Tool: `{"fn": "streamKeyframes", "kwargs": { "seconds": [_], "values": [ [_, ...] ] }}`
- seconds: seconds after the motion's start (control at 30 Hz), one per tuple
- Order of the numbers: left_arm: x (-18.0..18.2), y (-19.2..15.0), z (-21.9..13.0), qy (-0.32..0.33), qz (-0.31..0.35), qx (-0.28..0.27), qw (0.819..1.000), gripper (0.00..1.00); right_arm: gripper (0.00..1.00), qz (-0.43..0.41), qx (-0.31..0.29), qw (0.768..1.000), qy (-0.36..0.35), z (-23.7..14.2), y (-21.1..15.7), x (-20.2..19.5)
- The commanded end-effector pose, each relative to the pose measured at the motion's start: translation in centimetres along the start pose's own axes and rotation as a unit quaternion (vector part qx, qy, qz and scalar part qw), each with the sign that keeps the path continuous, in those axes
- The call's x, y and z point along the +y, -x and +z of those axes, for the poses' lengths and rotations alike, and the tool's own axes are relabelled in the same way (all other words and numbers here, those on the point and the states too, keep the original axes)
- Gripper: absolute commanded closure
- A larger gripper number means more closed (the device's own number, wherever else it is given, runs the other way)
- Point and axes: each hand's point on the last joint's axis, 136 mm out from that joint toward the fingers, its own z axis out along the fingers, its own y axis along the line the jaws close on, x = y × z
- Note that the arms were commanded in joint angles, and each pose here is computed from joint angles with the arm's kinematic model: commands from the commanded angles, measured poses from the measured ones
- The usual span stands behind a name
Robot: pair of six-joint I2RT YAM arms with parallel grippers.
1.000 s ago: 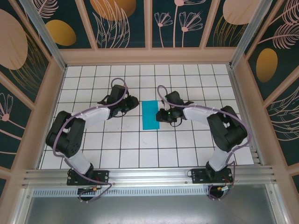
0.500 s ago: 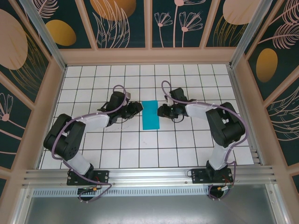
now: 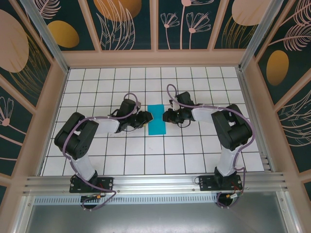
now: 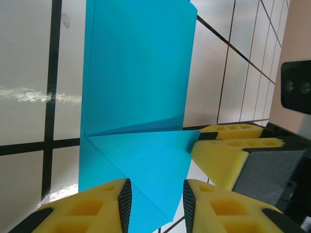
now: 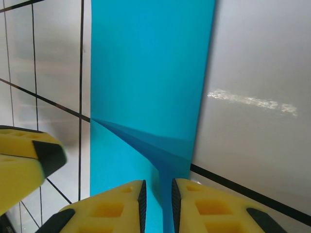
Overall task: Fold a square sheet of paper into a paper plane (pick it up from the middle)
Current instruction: Turn over the paper at the center of the table.
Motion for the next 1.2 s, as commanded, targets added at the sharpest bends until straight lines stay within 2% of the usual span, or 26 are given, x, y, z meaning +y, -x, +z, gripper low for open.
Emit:
{"fn": "streamKeyframes", "kwargs": {
  "seconds": [0.0,0.27,1.17],
  "values": [
    [-1.1,0.0,0.5,-0.019,0.002,0.005,1.0,0.63,0.8,-0.007,-0.002,1.0,0.02,0.3,0.8,0.5],
    [-0.8,-0.3,1.0,-0.014,-0.002,0.013,1.0,0.63,0.93,0.004,-0.008,1.0,0.011,0.2,0.9,-0.1],
    [-0.2,0.4,3.0,0.01,0.004,0.021,1.0,0.61,0.94,0.048,-0.009,0.999,-0.007,0.2,0.6,-2.7]
  ]
}}
